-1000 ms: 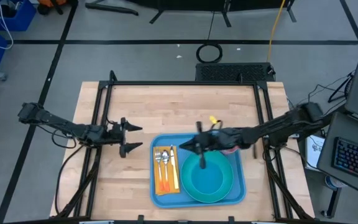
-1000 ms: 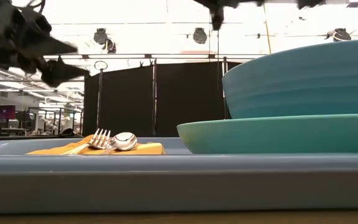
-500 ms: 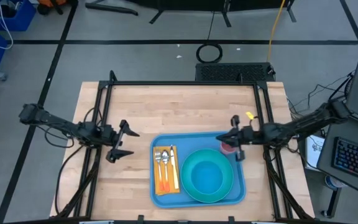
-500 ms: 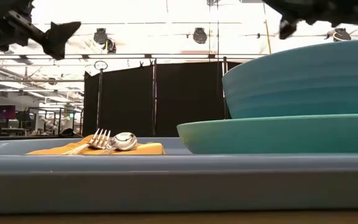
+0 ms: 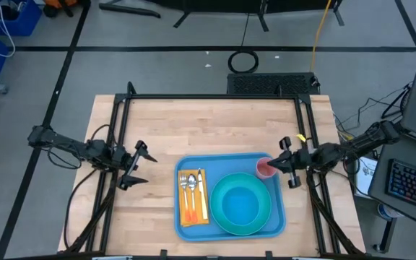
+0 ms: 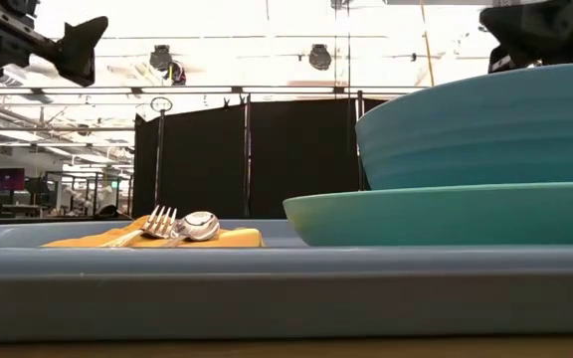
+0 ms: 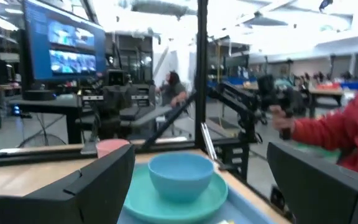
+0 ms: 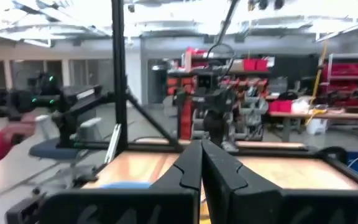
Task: Set up tray
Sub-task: Return to Home Position
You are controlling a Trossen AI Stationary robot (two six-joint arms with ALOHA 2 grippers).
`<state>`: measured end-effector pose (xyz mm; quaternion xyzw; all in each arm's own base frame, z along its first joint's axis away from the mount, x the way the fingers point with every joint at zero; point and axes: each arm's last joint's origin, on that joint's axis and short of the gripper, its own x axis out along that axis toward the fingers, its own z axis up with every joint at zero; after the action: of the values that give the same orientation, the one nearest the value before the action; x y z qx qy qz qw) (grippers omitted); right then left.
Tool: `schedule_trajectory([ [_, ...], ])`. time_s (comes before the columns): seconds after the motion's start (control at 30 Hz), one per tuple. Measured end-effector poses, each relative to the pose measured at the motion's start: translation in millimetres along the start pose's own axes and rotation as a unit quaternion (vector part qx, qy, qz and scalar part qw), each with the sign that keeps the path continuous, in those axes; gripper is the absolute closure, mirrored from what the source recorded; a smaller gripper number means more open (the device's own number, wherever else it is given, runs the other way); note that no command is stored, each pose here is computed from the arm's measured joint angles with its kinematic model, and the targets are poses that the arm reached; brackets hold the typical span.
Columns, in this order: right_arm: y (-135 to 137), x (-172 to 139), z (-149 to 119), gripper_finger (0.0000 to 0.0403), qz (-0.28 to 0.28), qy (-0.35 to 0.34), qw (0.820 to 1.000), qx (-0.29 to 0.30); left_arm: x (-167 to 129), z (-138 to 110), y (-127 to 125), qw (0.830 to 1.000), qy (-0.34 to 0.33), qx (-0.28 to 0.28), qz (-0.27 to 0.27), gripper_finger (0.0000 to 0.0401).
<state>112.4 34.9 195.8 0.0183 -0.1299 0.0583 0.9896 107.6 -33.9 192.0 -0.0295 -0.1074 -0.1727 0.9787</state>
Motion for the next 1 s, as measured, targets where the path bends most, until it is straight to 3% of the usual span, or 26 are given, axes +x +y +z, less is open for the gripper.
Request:
schedule_trajectory([
  [0.27, -0.2, -2.2, 1.2, 0.0403, 0.001, -0.003, 1.0, 0.003, -6.4, -8.1, 0.6, 0.999, 0.047, 0.019, 0.012, 0.0034],
  [1.0, -0.3, -2.3, 3.1, 0.0403, 0.001, -0.013, 1.0, 0.005, -5.8, -9.1, 1.6, 0.998, 0.052, 0.015, 0.029, 0.0034],
])
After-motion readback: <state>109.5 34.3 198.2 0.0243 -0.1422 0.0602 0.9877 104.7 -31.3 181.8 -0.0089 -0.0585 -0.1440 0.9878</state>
